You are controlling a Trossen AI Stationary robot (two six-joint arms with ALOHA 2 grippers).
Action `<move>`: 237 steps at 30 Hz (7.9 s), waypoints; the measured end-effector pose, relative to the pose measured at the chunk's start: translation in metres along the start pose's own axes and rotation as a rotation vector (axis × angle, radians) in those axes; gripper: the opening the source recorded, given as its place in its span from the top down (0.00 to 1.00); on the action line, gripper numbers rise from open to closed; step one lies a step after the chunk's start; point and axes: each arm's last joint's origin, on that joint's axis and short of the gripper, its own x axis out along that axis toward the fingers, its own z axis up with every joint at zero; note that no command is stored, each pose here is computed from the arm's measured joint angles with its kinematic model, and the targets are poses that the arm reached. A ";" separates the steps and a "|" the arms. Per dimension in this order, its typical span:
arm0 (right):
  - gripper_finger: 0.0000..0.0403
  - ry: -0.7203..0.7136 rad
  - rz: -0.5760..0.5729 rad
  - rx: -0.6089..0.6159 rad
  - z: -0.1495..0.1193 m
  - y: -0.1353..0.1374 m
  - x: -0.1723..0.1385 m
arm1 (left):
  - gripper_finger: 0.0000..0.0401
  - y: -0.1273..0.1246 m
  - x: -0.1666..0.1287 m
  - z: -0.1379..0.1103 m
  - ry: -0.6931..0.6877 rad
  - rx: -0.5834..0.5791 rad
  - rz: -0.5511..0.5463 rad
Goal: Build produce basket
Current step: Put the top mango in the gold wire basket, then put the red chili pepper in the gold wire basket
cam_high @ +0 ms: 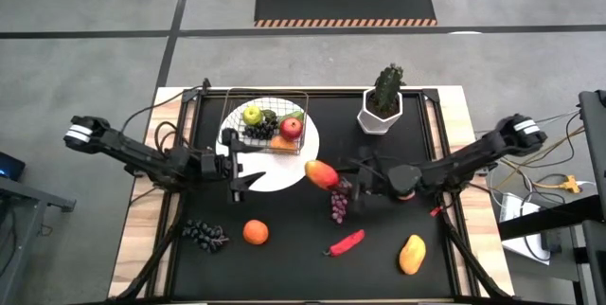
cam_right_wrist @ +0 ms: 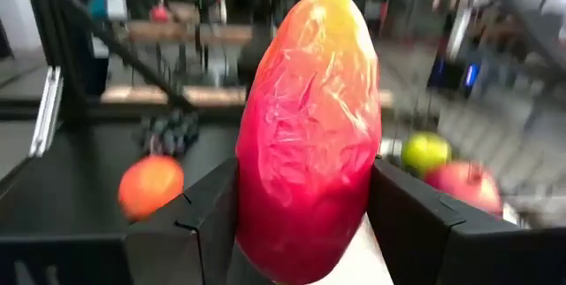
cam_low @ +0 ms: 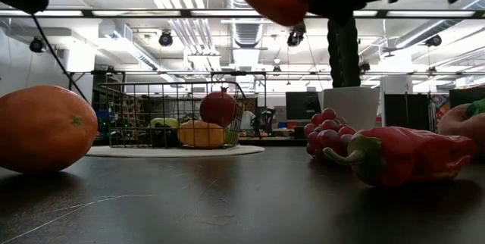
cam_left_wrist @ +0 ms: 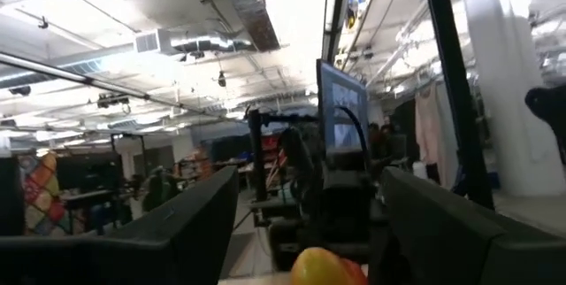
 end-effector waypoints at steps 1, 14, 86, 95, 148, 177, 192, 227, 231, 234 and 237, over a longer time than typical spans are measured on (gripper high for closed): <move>0.50 -0.044 -0.003 -0.019 -0.003 0.001 0.002 | 0.34 -0.001 0.002 -0.001 -0.006 -0.006 -0.001; 0.50 -0.355 -0.016 -0.144 -0.052 0.018 0.033 | 0.34 -0.016 0.029 -0.021 0.022 -0.050 -0.026; 0.19 -0.125 0.028 0.008 -0.005 0.012 0.025 | 0.61 -0.029 0.065 -0.050 0.368 -0.024 0.066; 0.18 0.017 0.041 0.075 0.006 0.003 0.005 | 0.60 0.011 0.045 -0.019 0.583 0.223 0.430; 0.19 0.117 -0.015 0.094 -0.019 0.008 0.017 | 0.59 0.112 0.006 -0.101 1.158 0.331 0.864; 0.19 0.125 -0.015 0.091 -0.020 0.008 0.017 | 0.40 0.102 0.015 -0.045 0.970 0.335 0.782; 0.19 0.143 0.039 0.167 -0.021 0.010 0.016 | 0.40 0.029 0.024 0.008 0.570 -0.043 0.017; 0.19 1.171 0.363 -0.096 -0.050 0.124 0.026 | 0.40 -0.012 0.033 0.000 0.426 0.029 -0.142; 0.19 1.209 0.342 -0.109 -0.063 0.128 0.027 | 0.40 -0.012 0.033 0.000 0.422 0.029 -0.141; 0.19 1.236 0.329 -0.120 -0.072 0.131 0.026 | 0.40 -0.012 0.033 0.000 0.417 0.028 -0.140; 0.19 1.241 0.322 -0.126 -0.075 0.134 0.025 | 0.40 -0.012 0.034 0.002 0.403 0.023 -0.136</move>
